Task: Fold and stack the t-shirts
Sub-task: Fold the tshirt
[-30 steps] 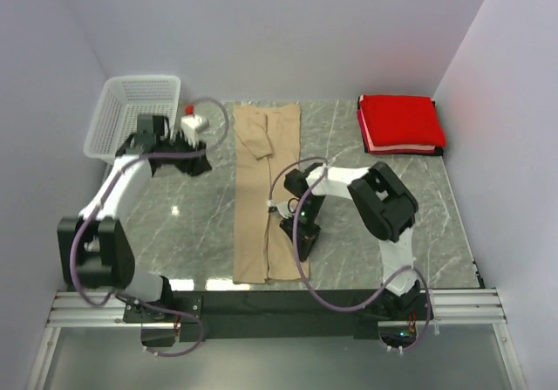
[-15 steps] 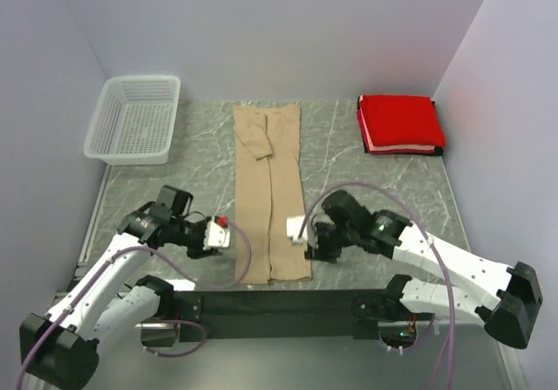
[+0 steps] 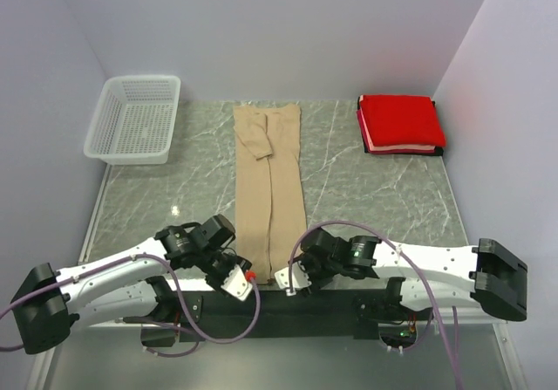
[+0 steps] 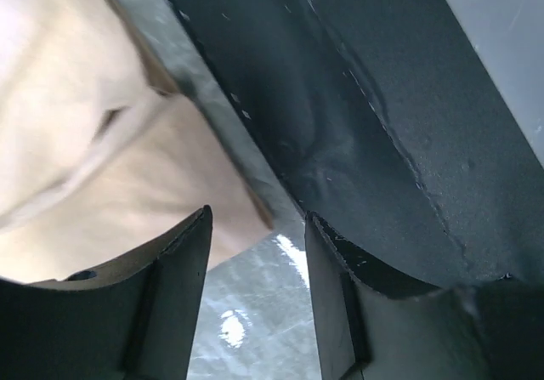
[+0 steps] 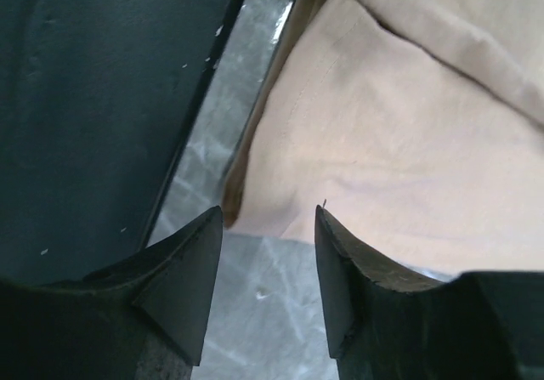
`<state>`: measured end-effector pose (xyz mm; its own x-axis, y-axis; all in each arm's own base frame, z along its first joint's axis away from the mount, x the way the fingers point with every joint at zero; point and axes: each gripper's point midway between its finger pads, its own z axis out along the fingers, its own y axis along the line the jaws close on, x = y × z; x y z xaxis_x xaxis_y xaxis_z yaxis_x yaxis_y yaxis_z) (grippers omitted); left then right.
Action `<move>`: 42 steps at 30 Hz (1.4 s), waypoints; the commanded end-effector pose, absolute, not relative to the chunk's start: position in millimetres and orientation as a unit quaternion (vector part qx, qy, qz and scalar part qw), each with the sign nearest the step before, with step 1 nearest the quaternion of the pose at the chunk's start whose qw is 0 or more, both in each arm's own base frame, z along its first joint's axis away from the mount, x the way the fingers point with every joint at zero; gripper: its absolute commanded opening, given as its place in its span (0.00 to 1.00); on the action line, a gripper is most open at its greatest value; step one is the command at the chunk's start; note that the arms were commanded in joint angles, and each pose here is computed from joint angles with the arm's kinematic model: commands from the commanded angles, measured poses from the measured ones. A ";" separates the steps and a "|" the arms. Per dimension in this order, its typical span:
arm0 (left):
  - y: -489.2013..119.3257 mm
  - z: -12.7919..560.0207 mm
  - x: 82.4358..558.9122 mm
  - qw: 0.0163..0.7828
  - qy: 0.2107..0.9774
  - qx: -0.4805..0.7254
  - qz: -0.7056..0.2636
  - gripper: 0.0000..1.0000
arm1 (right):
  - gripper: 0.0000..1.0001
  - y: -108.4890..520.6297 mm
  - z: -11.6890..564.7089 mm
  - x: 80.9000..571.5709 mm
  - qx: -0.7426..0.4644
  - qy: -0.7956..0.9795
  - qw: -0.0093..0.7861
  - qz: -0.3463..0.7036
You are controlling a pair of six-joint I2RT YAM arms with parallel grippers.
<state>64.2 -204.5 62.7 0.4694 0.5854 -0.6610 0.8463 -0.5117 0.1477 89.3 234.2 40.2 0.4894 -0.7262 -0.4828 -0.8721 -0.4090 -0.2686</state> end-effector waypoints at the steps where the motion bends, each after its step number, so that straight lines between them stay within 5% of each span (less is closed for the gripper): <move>1: -207.2 51.7 69.0 0.237 0.434 0.832 -0.253 0.53 | 0.53 244.9 35.8 99.6 -0.835 0.465 0.269 0.124; 10: -207.5 33.3 79.9 0.226 0.443 0.839 -0.222 0.52 | 0.41 235.4 19.9 97.7 -0.848 0.459 0.240 0.115; 17: -194.5 9.6 85.0 0.195 0.453 0.849 -0.191 0.46 | 0.51 231.5 22.3 91.5 -0.855 0.446 0.236 0.123; 31: -197.6 8.5 83.1 0.196 0.468 0.838 -0.201 0.38 | 0.56 218.7 26.1 82.4 -0.856 0.441 0.235 0.131; 37: -196.4 6.8 81.1 0.187 0.469 0.839 -0.205 0.34 | 0.45 227.9 9.8 91.3 -0.854 0.460 0.214 0.114; 42: -195.6 7.6 80.5 0.183 0.466 0.841 -0.205 0.15 | 0.12 225.1 -0.2 96.6 -0.848 0.477 0.211 0.095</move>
